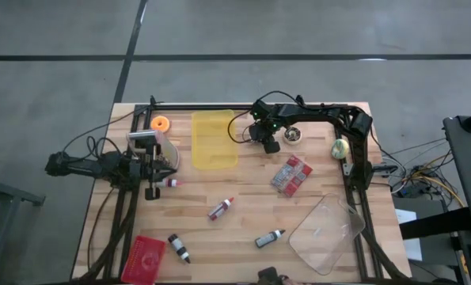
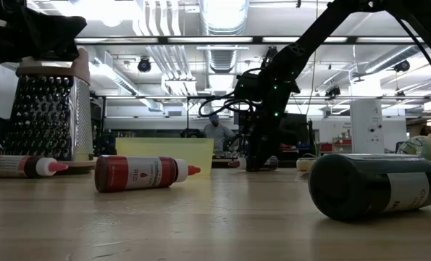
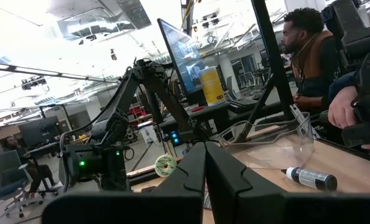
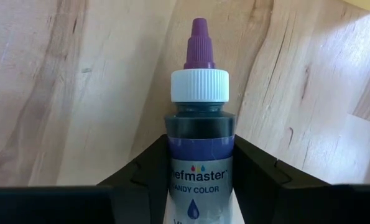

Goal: Pick & Place Food Item
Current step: Put the purple food coloring into the yellow bin

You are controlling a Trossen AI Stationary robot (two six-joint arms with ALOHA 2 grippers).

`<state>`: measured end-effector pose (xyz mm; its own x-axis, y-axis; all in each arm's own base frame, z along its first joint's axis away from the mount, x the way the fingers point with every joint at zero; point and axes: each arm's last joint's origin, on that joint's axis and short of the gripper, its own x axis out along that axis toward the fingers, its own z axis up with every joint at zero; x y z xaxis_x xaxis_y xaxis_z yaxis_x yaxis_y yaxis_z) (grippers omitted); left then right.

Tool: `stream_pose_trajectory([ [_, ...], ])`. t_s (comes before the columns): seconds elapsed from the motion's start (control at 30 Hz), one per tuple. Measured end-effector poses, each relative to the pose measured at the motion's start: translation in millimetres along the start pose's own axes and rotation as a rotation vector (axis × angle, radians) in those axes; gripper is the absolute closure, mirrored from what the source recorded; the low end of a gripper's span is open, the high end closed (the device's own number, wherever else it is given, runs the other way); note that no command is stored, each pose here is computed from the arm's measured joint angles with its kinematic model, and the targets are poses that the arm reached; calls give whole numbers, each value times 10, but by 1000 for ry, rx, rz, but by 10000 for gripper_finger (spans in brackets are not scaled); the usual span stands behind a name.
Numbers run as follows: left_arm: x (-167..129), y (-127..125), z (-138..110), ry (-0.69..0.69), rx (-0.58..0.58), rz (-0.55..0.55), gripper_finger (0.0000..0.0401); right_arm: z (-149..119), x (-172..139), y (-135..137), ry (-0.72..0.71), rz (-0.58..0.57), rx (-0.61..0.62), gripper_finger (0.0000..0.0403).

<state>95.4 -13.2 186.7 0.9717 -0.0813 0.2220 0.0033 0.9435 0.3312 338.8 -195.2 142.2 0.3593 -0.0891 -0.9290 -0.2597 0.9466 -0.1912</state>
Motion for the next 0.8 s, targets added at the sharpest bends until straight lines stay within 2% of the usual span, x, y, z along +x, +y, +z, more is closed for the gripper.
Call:
stream_pose_trajectory([
  [0.47, 0, 0, 1, 0, 0, 0, 388, 1, -36, 4, 1, -3, 5, 266],
  [0.67, 0, 0, 1, 0, 0, 0, 388, 62, -274, -24, -47, -50, 62, 266],
  [0.8, 0, 0, 1, 0, 0, 0, 388, 126, -480, -14, -89, -86, 56, 266],
])
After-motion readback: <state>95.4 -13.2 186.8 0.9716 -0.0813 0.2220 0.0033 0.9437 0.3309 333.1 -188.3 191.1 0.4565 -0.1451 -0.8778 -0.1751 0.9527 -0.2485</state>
